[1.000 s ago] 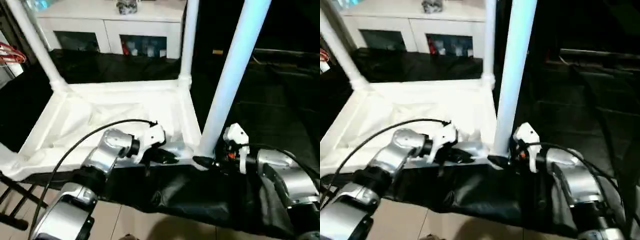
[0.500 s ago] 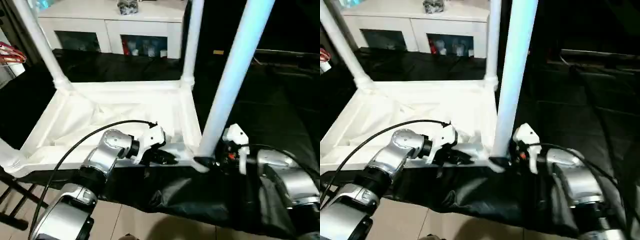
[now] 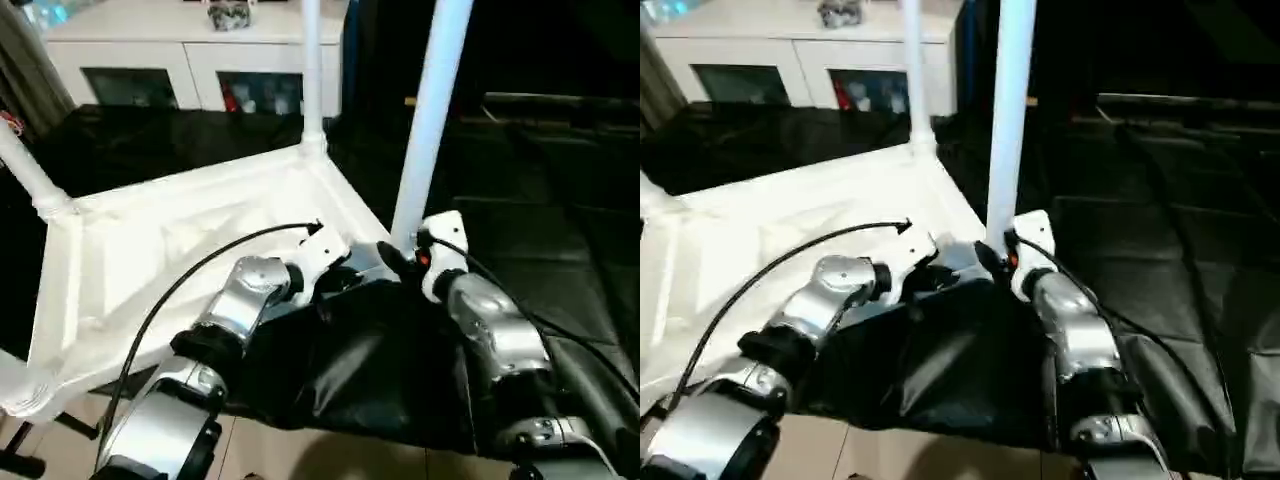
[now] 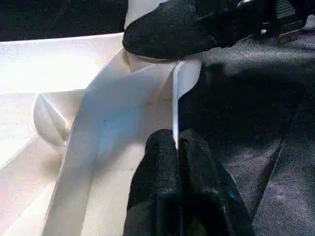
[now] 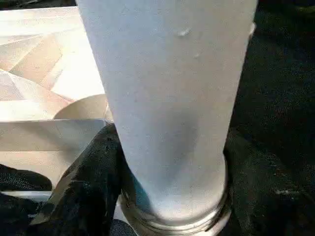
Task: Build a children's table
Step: Rotate leg to tighten
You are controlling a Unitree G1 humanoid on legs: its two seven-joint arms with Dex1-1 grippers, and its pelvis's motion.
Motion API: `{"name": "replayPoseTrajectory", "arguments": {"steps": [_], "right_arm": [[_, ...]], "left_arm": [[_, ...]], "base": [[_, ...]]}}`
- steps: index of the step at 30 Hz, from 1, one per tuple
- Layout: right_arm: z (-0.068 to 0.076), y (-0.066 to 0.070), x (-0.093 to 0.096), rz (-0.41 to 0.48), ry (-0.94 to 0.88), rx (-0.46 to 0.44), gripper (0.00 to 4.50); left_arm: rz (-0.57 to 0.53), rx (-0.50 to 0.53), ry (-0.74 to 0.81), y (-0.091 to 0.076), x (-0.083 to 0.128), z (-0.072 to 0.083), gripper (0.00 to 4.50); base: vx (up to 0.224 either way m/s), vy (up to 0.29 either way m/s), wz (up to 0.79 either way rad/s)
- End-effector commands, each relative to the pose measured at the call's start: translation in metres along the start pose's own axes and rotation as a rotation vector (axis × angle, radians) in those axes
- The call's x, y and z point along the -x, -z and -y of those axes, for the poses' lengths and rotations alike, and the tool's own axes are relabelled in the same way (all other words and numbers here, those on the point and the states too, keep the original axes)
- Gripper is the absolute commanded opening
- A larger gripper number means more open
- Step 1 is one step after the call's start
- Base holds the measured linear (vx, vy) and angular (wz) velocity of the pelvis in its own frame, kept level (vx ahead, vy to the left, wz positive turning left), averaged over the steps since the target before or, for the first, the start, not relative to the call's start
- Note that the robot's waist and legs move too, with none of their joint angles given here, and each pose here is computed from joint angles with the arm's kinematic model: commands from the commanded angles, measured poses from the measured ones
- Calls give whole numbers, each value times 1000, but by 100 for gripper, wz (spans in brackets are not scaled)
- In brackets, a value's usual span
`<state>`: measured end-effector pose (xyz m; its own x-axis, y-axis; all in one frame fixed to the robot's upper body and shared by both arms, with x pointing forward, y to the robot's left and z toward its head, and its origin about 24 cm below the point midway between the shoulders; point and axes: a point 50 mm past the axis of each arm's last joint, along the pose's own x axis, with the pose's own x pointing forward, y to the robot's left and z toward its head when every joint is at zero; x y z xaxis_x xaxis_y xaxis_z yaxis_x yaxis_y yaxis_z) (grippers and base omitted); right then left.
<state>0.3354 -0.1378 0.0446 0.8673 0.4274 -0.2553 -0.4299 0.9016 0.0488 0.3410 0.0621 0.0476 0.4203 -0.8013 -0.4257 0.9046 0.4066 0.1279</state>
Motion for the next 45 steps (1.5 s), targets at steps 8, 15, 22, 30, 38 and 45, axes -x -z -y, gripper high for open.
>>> {"name": "replayPoseTrajectory", "arguments": {"steps": [8, 15, 22, 30, 38, 45], "right_arm": [[-34, 5, 2, -12, -317, 61, 371], [-28, 5, 30, -7, -553, 153, 371], [-21, 10, 58, -96, -759, 175, 371], [-22, 14, 67, -159, -843, 165, 300], [-27, 16, 66, -163, -853, 148, 270], [-22, 20, 29, -103, -438, 94, 267]], "left_arm": [[160, -86, 184, -32, -9, 18, 0], [132, -117, 252, -23, 5, 13, 0], [116, -143, 330, -18, 21, 7, 0], [111, -134, 370, -15, 25, 8, 0], [122, -132, 372, -15, 24, 12, 0], [160, -90, 206, -27, 6, 8, 0]], "base": [[0, 0, 0], [0, 0, 0], [0, 0, 0], [0, 0, 0], [0, 0, 0], [0, 0, 0]]}}
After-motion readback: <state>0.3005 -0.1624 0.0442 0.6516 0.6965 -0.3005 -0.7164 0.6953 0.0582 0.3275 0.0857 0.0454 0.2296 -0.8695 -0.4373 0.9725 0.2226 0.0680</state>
